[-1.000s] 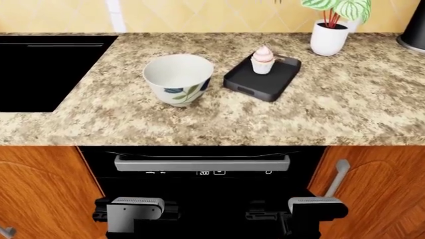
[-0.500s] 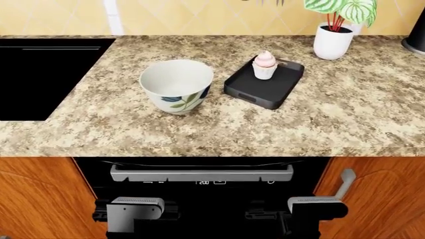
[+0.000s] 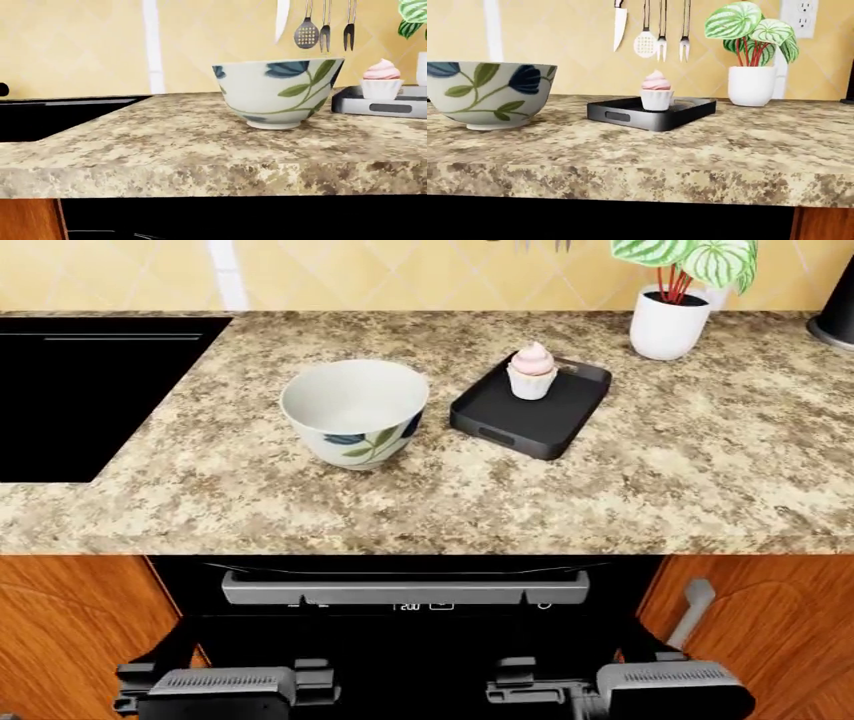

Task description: Move the fresh-baked cupcake off the tray onto the counter, and place the bowl used for mixing into the sink.

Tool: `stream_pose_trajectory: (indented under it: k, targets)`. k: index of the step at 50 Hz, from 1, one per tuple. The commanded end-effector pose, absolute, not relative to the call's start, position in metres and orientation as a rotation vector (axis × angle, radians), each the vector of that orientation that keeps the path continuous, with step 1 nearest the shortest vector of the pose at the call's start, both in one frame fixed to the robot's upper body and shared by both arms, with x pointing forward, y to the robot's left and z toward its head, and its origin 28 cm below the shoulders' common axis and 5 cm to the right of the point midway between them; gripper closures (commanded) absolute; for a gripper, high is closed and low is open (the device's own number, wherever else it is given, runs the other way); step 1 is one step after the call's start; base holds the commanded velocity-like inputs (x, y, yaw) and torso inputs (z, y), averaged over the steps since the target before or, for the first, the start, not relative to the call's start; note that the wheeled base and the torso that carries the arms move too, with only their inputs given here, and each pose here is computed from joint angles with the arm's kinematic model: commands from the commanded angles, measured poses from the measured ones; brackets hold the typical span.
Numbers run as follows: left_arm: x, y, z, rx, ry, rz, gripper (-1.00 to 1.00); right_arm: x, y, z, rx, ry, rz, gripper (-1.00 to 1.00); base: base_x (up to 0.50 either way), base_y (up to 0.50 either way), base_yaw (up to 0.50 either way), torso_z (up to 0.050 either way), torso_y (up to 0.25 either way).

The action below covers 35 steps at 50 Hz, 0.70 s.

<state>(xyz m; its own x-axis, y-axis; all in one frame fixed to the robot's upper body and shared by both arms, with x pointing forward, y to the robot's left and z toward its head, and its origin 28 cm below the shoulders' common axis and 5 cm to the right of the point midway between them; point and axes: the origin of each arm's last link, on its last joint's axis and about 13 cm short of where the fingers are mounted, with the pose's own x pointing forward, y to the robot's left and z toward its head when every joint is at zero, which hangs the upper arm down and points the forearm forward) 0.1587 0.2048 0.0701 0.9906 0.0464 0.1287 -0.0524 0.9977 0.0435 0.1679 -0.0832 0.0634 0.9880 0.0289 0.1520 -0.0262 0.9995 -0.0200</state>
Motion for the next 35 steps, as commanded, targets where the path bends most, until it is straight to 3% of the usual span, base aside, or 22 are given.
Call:
stream_pose_trajectory:
  k: [1,10,14,24,33,35]
  targets:
    - [0.154,0.208,0.114,-0.017,-0.26,0.065,-1.0,0.159,-0.078,0.104,-0.053,-0.309,0.07,-1.0,0.0,0.0,0.0,0.0,0.0]
    - [0.191,0.218,0.173,-0.065,-0.348,-0.006,-1.0,0.189,-0.083,0.159,-0.119,-0.391,0.095,-1.0,0.0,0.0,0.0,0.0,0.0]
    - [0.221,0.214,0.193,-0.078,-0.379,-0.044,-1.0,0.215,-0.083,0.186,-0.037,-0.376,0.09,-1.0,0.0,0.0,0.0,0.0,0.0]
    - [0.298,0.205,0.239,-0.073,-0.441,-0.126,-1.0,0.279,-0.088,0.22,-0.113,-0.451,0.088,-1.0,0.0,0.0,0.0,0.0,0.0]
    - [0.299,0.205,0.239,-0.073,-0.441,-0.126,-1.0,0.279,-0.088,0.22,-0.113,-0.451,0.088,-1.0,0.0,0.0,0.0,0.0,0.0]
    - [0.311,0.208,0.252,-0.129,-0.408,-0.126,-1.0,0.293,-0.09,0.232,-0.023,-0.393,0.04,-1.0,0.0,0.0,0.0,0.0,0.0]
